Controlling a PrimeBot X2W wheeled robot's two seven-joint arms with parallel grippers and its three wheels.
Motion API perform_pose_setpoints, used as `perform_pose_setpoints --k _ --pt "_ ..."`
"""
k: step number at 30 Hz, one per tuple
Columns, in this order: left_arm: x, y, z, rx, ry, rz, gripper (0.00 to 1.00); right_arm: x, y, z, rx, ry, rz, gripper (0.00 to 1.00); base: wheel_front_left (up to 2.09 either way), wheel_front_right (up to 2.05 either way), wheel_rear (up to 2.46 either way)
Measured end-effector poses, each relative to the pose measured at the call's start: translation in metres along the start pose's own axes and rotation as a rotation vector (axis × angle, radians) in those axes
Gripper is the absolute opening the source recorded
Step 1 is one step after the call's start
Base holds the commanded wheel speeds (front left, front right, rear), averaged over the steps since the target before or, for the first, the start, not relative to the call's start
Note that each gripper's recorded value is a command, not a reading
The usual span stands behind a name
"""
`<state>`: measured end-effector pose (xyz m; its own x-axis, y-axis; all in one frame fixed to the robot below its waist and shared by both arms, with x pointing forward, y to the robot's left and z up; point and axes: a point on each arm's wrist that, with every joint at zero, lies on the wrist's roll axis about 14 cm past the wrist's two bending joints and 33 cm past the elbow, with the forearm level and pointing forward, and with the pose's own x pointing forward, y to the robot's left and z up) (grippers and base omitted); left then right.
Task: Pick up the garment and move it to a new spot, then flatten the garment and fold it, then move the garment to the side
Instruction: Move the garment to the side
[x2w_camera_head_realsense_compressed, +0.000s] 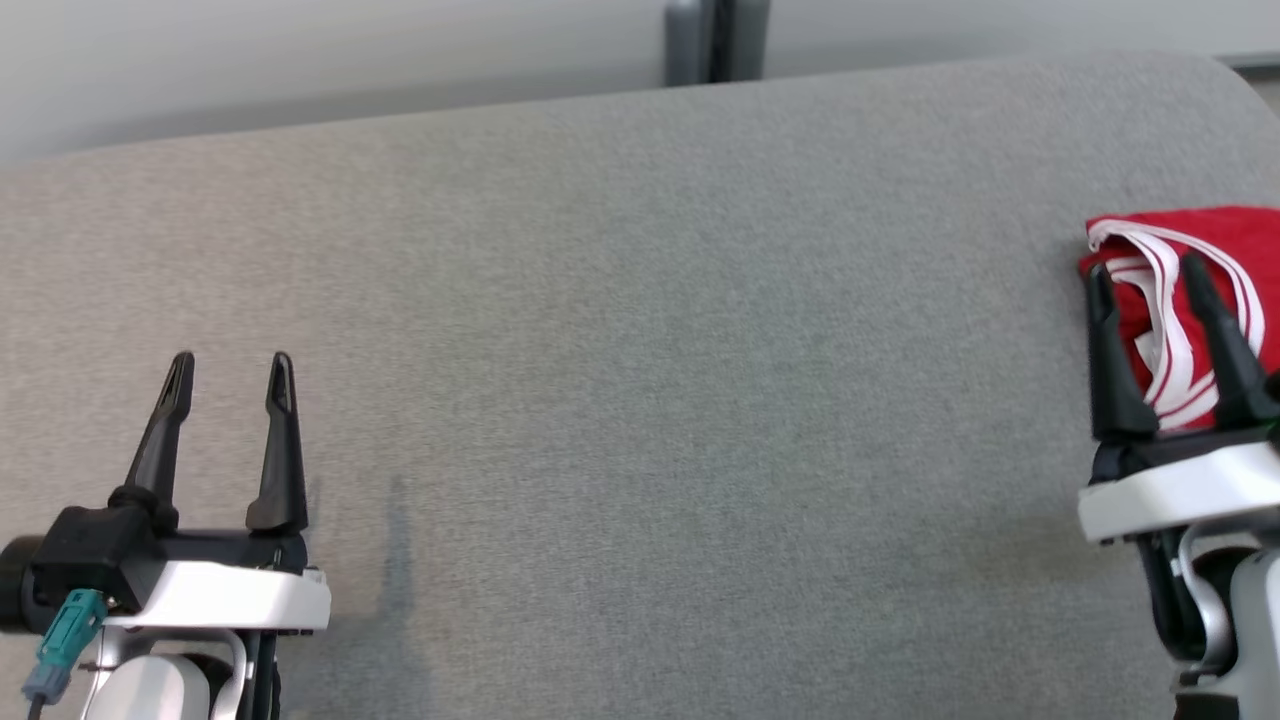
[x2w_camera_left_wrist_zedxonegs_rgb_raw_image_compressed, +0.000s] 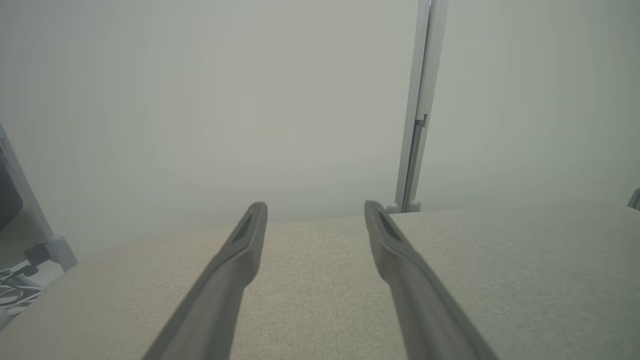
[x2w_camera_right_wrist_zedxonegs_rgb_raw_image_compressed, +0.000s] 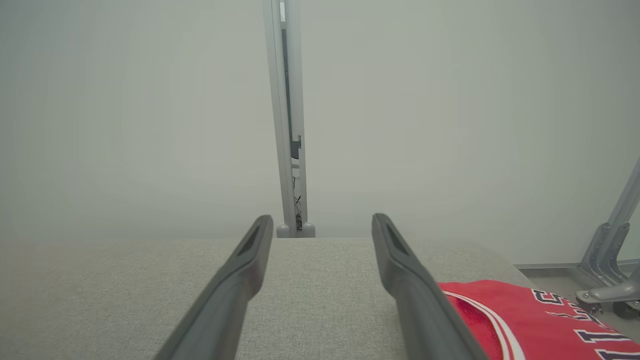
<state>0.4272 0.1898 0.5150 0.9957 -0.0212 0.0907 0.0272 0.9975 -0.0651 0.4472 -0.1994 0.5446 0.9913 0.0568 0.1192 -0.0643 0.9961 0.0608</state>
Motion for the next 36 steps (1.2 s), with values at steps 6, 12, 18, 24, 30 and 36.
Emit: perform_pose_setpoints --k 6,12,18,24,30,36 --pt "-0.026 0.018 0.007 -0.002 0.000 0.047 1.00 -0.016 0.021 0.001 0.021 0.017 0.043 1.00 0.00 0.00 0.00" --pt "-0.048 0.022 0.012 0.009 0.008 0.058 1.00 -0.039 0.029 0.006 0.028 0.029 0.058 1.00 0.00 0.00 0.00" --pt "-0.061 0.017 0.017 0.011 0.013 0.040 1.00 -0.060 0.029 0.009 0.030 0.036 0.054 1.00 0.00 0.00 0.00" --pt "-0.072 0.011 0.017 0.006 0.030 0.024 1.00 -0.077 0.026 0.009 0.032 0.052 0.038 1.00 0.00 0.00 0.00" --pt "-0.076 0.009 0.017 0.004 0.041 0.024 1.00 -0.082 0.025 0.008 0.036 0.061 0.033 1.00 0.00 0.00 0.00" --pt "-0.080 0.011 0.018 0.010 0.046 0.029 1.00 -0.084 0.025 0.008 0.045 0.060 0.028 1.00 0.00 0.00 0.00"
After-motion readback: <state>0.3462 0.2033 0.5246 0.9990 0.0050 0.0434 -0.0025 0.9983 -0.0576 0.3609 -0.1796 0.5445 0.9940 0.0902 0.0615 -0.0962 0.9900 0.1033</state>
